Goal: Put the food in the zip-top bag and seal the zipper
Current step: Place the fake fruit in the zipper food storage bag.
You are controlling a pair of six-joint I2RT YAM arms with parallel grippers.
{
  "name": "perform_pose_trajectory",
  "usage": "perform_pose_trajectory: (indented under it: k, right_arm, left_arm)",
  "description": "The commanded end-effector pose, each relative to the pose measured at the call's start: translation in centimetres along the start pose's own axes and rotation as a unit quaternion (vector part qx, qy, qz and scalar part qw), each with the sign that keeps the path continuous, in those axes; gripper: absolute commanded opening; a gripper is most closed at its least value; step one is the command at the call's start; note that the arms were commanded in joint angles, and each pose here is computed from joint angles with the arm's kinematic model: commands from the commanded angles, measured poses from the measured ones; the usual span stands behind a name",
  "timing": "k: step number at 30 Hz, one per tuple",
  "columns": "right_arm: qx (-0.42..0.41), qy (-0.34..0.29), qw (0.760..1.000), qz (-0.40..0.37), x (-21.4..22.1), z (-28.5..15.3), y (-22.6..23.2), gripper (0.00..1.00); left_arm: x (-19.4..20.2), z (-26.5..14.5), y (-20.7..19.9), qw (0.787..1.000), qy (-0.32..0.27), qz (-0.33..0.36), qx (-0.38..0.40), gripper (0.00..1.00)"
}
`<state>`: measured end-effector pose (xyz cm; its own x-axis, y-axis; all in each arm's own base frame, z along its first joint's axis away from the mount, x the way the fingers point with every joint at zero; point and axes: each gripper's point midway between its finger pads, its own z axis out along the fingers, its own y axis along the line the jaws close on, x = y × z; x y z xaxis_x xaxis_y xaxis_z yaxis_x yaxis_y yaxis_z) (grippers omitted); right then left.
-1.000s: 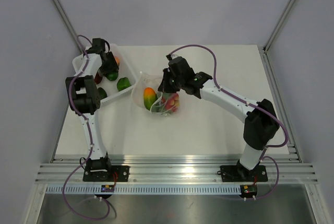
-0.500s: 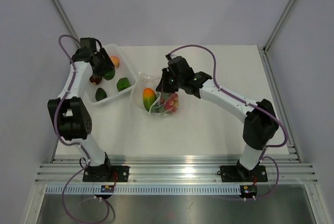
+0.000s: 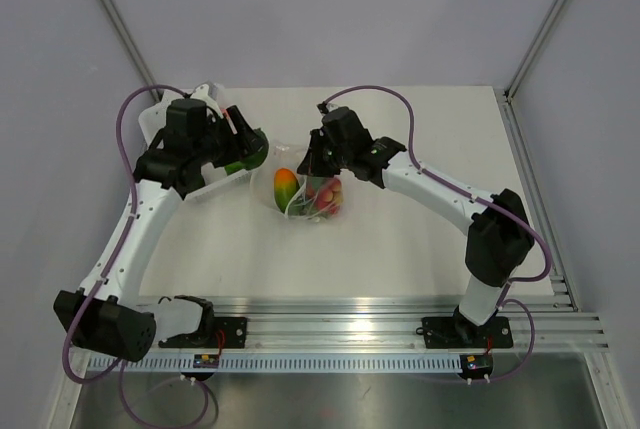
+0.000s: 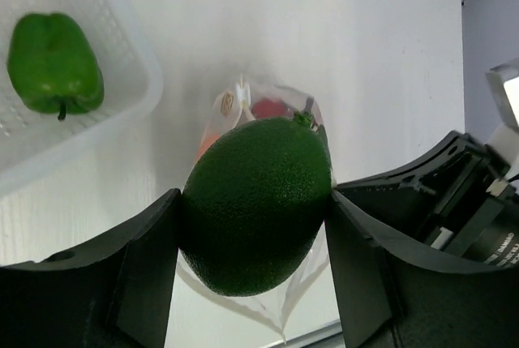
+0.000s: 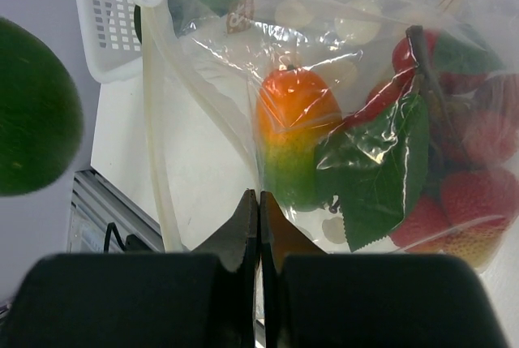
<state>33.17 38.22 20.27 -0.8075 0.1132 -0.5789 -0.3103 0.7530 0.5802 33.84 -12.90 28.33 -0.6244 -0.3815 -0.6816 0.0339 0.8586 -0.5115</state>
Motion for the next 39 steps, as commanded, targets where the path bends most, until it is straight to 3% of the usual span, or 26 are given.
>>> perform_pose_trajectory:
  k: [1,15,33,36,37,38,39]
  right_arm:
    - [-0.022,-0.020,1.000,-0.009,-1.5,-0.5,1.9,0.03]
    - [-0.046,-0.045,0.998,-0.020,-3.3,-3.7,4.0,0.02]
    - [-0.103,-0.059,0.993,-0.014,-4.0,-6.6,6.8,0.02]
    - [-0.101,-0.058,0.993,-0.014,-3.9,-6.6,6.6,0.02]
    - [-0.101,-0.059,0.993,-0.014,-4.0,-6.6,6.6,0.02]
    - [-0.101,-0.061,0.993,-0.014,-4.0,-6.7,6.6,0.02]
    - [-0.099,-0.060,0.993,-0.013,-3.9,-6.6,6.5,0.02]
  left_arm:
    - [2.6,-0.1,-1.0,0.999,0.030,-0.031,0.030,0.33]
    - [6.7,4.6,-3.9,0.990,0.098,-0.058,0.079,0.33]
    - [8.0,6.9,-4.2,0.991,0.107,-0.043,0.064,0.34]
    - [8.0,7.0,-3.8,0.992,0.103,-0.039,0.053,0.45]
    - [7.9,7.1,-3.7,0.993,0.102,-0.036,0.051,0.55]
    - [7.9,7.0,-3.6,0.993,0.103,-0.028,0.046,0.80]
    - [7.6,6.7,-3.8,0.994,0.103,-0.020,0.043,0.89]
